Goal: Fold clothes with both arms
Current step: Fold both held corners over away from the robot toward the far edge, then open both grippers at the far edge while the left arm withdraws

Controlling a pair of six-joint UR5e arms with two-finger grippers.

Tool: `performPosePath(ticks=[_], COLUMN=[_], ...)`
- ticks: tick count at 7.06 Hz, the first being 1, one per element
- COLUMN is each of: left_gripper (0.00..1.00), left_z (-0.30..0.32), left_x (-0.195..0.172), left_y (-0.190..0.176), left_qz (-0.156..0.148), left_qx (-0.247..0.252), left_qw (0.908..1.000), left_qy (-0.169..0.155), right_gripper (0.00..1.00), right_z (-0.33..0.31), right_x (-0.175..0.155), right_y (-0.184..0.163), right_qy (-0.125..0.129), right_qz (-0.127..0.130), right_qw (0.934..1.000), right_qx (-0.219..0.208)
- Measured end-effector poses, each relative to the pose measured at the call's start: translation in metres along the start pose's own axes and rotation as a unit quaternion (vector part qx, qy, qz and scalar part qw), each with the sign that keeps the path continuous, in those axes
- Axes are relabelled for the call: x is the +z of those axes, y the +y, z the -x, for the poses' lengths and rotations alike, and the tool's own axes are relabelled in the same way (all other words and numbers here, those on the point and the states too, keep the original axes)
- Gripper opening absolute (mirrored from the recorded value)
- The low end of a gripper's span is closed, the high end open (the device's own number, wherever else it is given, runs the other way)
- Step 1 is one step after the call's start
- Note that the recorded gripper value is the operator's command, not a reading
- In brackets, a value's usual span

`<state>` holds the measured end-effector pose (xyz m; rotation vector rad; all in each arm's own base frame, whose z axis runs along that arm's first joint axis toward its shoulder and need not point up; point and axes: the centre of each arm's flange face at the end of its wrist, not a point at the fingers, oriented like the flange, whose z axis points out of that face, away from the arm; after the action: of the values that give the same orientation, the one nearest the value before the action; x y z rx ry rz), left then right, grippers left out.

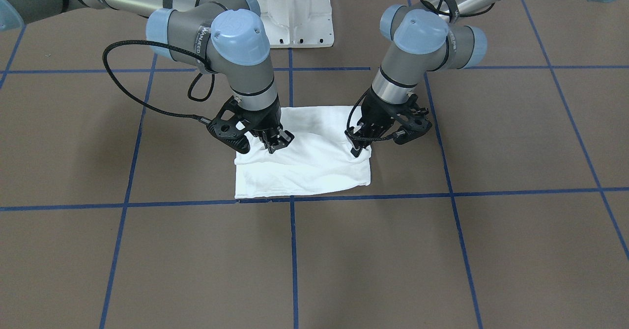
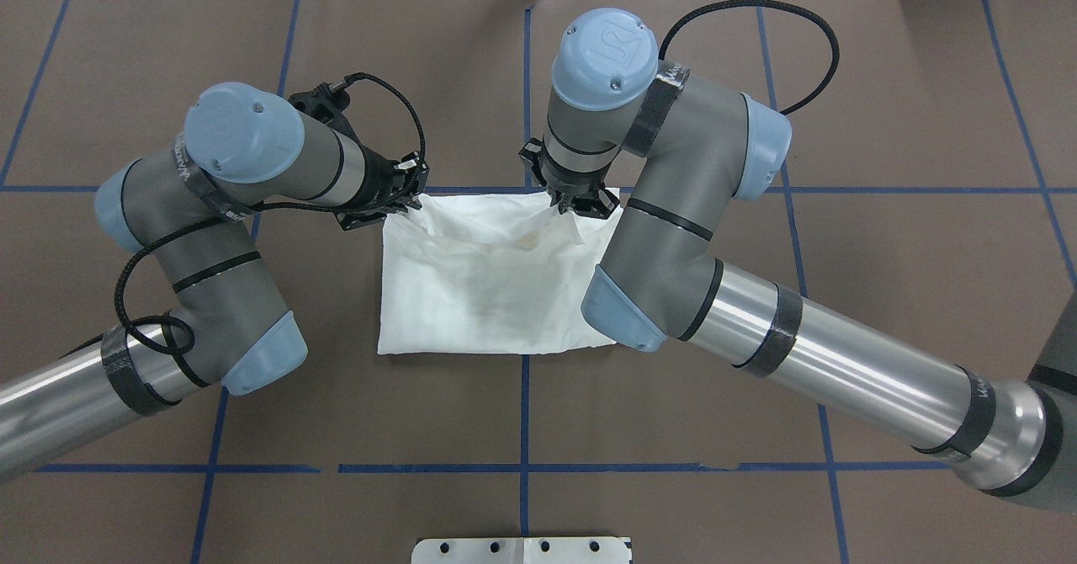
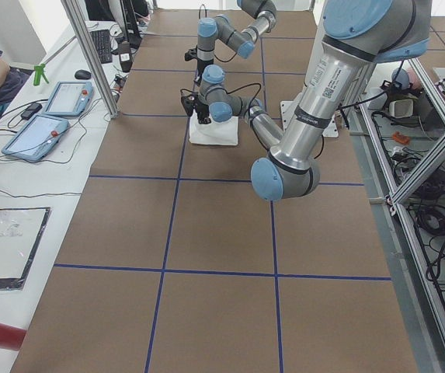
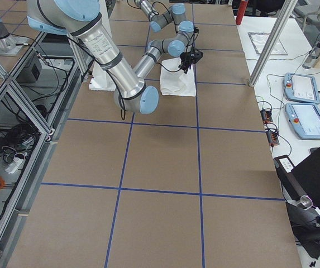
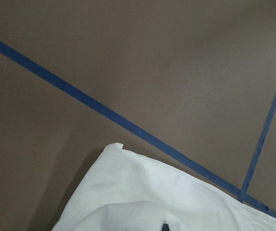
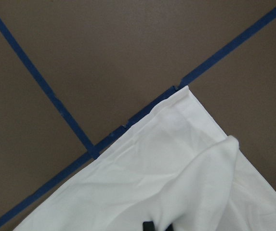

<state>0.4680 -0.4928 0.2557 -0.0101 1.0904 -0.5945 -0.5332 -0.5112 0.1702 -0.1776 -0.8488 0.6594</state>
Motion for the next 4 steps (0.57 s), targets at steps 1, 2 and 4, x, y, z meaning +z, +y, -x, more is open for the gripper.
performPosePath(ticks=[1,2,4], left_gripper=[0.99,0.99,0.99], left_z=[-0.001,-0.001,0.008], left_x=[-0.003,-0.008,-0.017], left_y=[-0.007,-0.025,-0.076], left_qz=[-0.005,-0.013,-0.014], left_qx=[-0.004,-0.013,-0.021], left_qw=[1.0000,0.9998,0.9996], left_qy=[0.001,0.000,-0.013], right_gripper=[1.00,1.00,1.00], right_z=[0.001,0.000,-0.006], right_x=[0.004,0.004,-0.004], right_y=[-0.004,-0.014,-0.036], right_qy=[-0.009,-0.021,-0.050], right_qz=[0.003,0.014,0.037], right_qw=[1.0000,0.9997,0.9980], right_qx=[-0.002,-0.003,-0.009])
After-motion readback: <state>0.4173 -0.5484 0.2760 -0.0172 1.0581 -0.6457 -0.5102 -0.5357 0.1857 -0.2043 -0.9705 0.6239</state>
